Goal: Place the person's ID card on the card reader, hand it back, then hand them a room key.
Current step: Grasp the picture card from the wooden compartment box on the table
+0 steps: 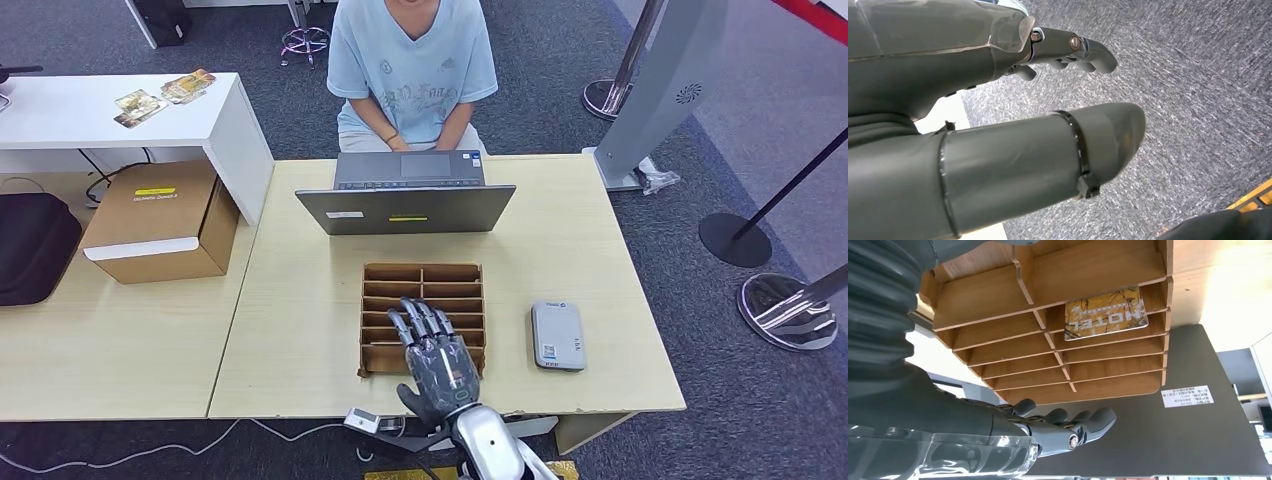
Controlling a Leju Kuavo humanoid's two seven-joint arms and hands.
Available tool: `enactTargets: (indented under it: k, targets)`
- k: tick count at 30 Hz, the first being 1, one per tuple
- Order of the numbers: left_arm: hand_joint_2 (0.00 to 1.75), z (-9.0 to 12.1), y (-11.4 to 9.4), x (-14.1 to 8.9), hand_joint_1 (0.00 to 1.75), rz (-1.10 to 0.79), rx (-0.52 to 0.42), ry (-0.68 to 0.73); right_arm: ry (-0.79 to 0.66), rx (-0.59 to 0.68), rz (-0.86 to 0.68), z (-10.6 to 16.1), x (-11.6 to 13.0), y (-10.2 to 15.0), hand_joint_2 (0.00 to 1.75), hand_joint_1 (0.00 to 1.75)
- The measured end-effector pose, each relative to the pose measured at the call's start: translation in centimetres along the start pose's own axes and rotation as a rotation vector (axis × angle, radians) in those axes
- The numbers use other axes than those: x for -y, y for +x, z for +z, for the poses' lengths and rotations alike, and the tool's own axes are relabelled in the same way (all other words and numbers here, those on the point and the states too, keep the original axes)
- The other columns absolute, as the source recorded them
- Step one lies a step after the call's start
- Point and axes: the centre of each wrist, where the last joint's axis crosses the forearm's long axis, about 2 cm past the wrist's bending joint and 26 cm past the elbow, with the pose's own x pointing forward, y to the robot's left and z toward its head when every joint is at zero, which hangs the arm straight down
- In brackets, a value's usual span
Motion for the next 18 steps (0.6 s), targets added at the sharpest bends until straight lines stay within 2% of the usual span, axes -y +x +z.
enactTargets:
  k: [18]
  targets:
    - [0.0, 0.0, 0.0, 0.0, 0.0, -0.009, 0.017, 0.0, 0.041, -0.018, 0.008, -0.36, -0.39, -0.19, 1.75, 0.0]
